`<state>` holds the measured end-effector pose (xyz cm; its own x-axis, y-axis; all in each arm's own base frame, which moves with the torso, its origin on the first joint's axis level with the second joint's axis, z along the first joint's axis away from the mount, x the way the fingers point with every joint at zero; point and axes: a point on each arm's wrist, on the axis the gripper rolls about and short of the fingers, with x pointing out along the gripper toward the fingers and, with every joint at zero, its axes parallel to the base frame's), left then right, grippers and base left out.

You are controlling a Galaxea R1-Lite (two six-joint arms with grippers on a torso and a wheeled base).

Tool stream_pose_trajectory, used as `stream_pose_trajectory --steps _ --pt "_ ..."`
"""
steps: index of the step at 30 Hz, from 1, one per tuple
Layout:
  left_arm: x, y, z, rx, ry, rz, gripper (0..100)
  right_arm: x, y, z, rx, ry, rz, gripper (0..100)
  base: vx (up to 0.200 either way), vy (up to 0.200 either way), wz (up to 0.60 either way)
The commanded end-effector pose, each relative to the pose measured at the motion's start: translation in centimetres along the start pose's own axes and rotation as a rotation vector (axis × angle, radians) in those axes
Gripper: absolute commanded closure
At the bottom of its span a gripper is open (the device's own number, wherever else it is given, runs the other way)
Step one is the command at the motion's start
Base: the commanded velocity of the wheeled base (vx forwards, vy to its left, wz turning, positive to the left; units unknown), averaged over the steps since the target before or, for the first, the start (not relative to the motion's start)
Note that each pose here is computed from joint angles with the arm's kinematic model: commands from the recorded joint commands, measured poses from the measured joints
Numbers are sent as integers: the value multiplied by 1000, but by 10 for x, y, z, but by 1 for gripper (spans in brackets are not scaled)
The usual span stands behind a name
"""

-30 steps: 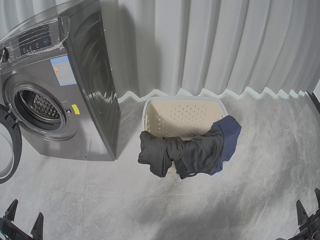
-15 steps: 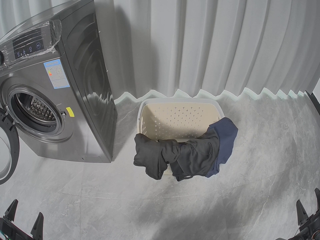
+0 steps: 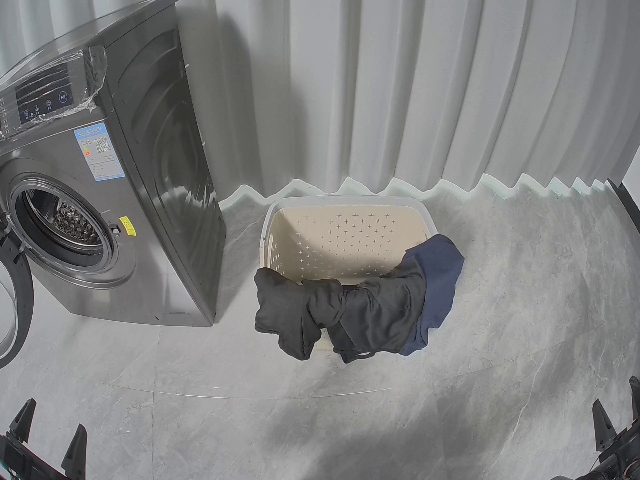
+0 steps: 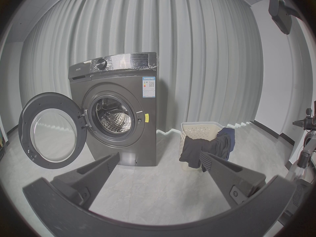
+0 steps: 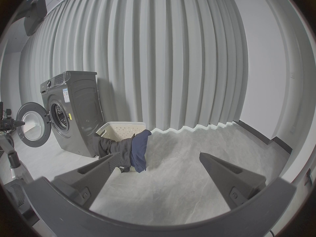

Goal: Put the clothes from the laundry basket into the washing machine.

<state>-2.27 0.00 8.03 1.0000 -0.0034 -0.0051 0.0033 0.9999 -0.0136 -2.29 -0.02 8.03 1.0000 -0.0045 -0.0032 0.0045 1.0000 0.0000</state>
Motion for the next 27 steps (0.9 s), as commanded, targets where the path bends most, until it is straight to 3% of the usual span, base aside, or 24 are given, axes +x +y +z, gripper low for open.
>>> stream_pose_trajectory --steps 1,27 --pt "0 0 -5 0 -2 0 0 0 0 -5 0 0 0 0 0 0 0" --pt "0 0 -5 -2 0 -1 0 0 0 -5 0 0 0 0 0 -8 0"
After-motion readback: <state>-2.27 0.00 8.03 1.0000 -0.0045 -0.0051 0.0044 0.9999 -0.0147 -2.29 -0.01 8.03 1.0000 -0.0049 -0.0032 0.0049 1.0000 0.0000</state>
